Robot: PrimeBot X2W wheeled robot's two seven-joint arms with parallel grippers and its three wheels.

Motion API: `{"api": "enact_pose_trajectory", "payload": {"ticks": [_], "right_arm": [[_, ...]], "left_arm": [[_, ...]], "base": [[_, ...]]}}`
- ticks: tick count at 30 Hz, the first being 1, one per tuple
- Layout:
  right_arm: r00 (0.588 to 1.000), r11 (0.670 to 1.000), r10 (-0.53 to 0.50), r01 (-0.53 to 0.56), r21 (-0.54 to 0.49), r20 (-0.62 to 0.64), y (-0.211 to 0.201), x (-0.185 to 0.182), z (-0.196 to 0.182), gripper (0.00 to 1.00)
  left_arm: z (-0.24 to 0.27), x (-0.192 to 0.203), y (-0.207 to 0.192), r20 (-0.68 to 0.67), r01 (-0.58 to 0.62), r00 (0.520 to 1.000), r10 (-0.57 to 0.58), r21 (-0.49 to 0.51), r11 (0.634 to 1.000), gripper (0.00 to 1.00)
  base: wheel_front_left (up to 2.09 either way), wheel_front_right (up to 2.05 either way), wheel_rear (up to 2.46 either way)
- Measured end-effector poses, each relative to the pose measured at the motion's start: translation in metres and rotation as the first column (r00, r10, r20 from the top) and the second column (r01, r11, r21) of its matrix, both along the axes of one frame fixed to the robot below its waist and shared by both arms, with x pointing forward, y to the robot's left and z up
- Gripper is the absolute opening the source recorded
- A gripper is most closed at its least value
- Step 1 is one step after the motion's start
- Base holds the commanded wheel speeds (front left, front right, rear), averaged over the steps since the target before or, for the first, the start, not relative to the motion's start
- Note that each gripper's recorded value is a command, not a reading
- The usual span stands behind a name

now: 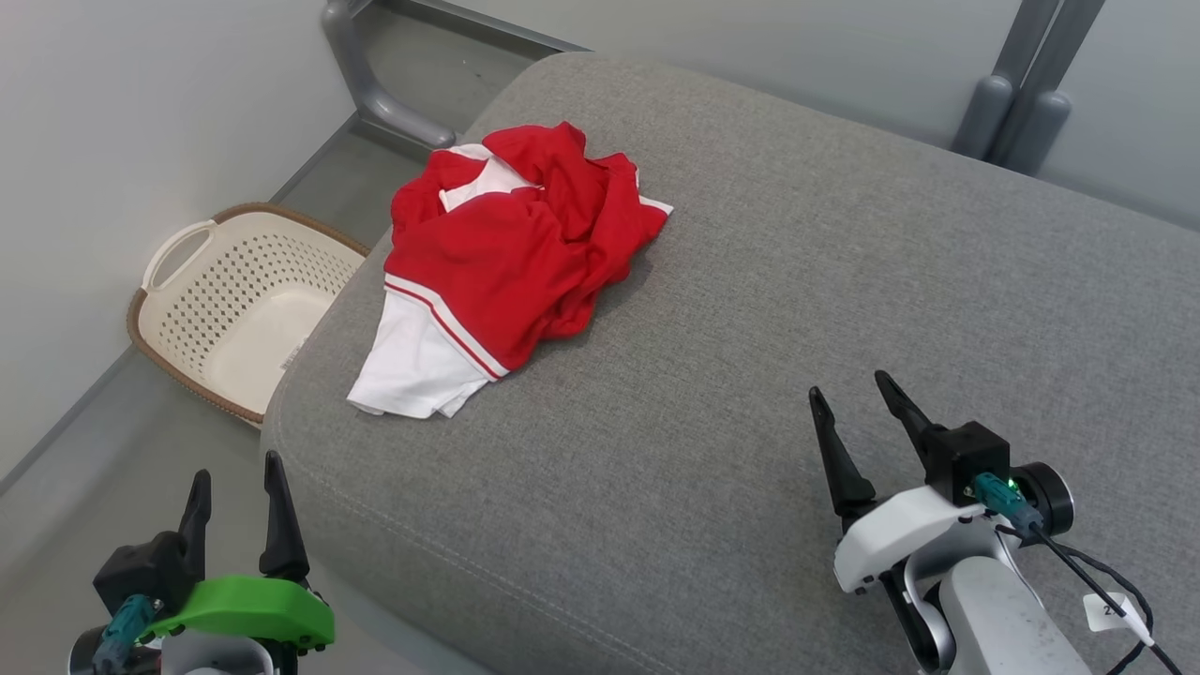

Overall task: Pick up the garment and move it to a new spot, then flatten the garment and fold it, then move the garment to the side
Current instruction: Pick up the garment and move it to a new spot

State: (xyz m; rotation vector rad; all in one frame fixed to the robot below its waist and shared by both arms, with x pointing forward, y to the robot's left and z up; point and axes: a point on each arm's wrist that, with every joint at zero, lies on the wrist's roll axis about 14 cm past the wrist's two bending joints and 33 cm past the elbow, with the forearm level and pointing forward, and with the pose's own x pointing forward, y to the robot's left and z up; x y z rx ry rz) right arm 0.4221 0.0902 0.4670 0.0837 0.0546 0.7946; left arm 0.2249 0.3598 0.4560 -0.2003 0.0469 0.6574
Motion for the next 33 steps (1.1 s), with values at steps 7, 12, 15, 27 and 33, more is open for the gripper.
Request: {"api": "enact_pose_trajectory", "payload": {"ticks": [7, 12, 15, 27, 33], "right_arm": [[1.000, 1.000, -0.028, 0.028, 0.001, -0.002, -0.007, 0.007, -0.002, 1.00], [0.999, 0.999, -0.049, 0.049, 0.003, -0.009, -0.014, 0.010, -0.006, 1.00], [0.999, 0.999, -0.054, 0.054, 0.007, -0.005, -0.016, 0.012, -0.006, 1.00], [0.995, 0.995, -0.100, 0.100, -0.006, 0.002, -0.041, 0.038, -0.020, 1.00], [0.991, 0.991, -0.135, 0.135, -0.016, 0.005, -0.059, 0.049, -0.027, 1.00]], "left_arm": [[-0.005, 0.007, -0.006, -0.016, 0.021, 1.000, -0.021, -0.011, 1.000, 1.00], [-0.002, 0.021, -0.007, -0.008, 0.043, 0.999, -0.043, -0.012, 0.999, 1.00], [0.000, 0.032, -0.007, -0.001, 0.057, 0.998, -0.057, -0.012, 0.998, 1.00], [0.009, 0.103, -0.013, 0.023, 0.147, 0.989, -0.147, 0.000, 0.989, 1.00], [0.001, 0.145, -0.021, 0.025, 0.202, 0.979, -0.202, -0.029, 0.979, 1.00]], "base": [[0.00, 0.00, 0.00], [0.00, 0.00, 0.00], [0.00, 0.00, 0.00], [0.00, 0.00, 0.00], [0.00, 0.00, 0.00]]}}
